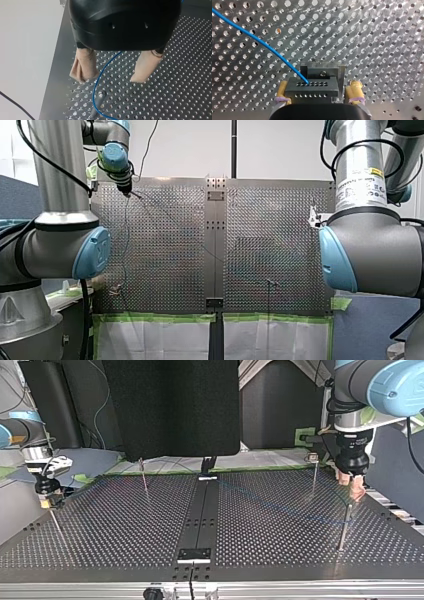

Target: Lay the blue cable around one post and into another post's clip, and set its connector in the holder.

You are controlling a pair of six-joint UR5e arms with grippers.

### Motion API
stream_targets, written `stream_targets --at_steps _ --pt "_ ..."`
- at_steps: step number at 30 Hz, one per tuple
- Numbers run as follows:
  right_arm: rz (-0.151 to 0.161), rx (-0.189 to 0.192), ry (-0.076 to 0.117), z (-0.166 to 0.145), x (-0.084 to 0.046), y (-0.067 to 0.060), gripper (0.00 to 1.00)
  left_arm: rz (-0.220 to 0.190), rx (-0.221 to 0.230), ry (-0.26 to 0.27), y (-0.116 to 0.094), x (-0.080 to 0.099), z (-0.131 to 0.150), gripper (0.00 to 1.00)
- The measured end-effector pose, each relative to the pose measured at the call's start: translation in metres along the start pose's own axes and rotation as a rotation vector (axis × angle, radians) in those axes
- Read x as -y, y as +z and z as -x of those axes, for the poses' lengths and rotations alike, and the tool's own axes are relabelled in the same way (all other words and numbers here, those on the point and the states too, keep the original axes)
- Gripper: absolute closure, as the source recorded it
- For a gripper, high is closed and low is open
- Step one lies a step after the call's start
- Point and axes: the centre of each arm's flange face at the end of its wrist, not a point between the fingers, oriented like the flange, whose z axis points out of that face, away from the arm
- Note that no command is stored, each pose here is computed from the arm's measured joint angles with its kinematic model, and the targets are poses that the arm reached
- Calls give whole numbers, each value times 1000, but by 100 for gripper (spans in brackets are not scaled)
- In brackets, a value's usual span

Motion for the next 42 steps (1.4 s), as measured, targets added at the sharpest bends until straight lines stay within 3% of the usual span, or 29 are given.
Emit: stream_targets --at_steps 4,8,12,18,23,28,42 --pt "0 0 0 0 0 0 0 -9 -4 5 -2 2 -3 0" --pt "0 0 0 0 0 0 0 -54 -9 35 -15 9 -11 0" --pt "0 0 0 0 0 0 0 -106 14 55 -29 16 -16 0" --pt "0 0 0 0 0 0 0 -212 63 19 -54 33 -25 0" --pt "0 0 0 0 0 0 0 -285 34 -18 -56 50 -52 0" --pt "0 0 0 0 0 0 0 -296 -12 -48 -54 63 -83 0" --pt "0 0 0 0 0 0 0 -278 -147 -116 -62 89 -177 0"
